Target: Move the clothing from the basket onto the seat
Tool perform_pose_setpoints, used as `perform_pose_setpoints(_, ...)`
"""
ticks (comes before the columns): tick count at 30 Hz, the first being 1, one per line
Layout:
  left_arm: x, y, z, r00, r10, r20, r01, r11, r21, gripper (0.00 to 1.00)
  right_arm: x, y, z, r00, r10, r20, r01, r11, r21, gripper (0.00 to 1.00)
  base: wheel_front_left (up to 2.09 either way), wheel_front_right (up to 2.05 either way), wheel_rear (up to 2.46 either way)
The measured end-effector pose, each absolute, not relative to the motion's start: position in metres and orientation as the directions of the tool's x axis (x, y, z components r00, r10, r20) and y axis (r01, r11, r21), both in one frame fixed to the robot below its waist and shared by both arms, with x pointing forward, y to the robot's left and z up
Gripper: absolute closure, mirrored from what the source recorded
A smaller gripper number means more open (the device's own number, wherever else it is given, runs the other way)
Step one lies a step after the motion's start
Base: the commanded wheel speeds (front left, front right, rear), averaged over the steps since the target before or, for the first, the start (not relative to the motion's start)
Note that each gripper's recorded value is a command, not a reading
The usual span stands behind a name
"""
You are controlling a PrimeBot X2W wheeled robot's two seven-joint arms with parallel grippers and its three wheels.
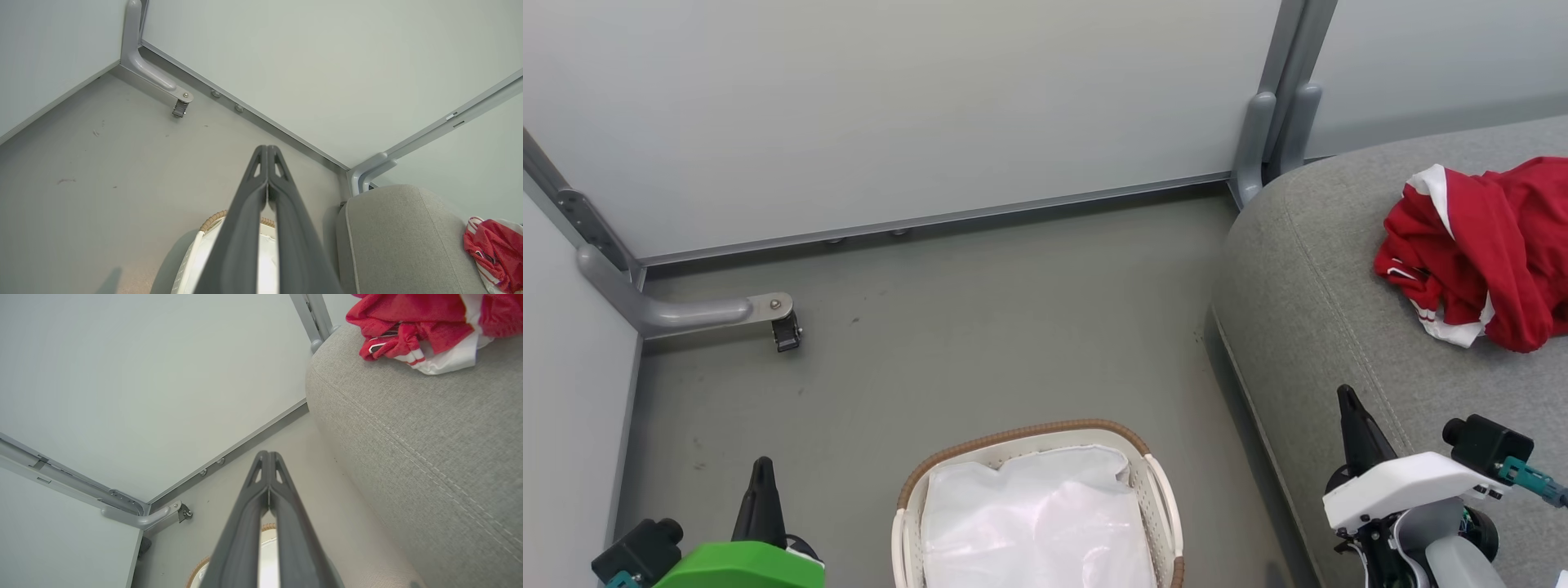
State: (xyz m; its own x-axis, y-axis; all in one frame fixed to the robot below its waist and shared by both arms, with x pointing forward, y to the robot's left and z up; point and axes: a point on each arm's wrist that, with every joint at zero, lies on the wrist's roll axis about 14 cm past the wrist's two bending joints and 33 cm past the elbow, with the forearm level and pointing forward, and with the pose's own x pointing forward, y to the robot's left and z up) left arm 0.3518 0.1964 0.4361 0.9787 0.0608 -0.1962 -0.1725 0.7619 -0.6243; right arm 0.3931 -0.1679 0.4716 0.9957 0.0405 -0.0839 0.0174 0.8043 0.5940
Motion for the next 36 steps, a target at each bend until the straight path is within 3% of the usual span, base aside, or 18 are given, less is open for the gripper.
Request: perform_pose_setpoints(36, 0.369, 0.200, 0.460, 0.987, 0.045, -0.153, -0.157, 0.427, -0.890, 1.00, 0.392, -0.185, 0.482, 0.996, 0.005, -0.084, 0.073, 0.458, 0.886, 1.00, 0.00, 0.00, 0.00)
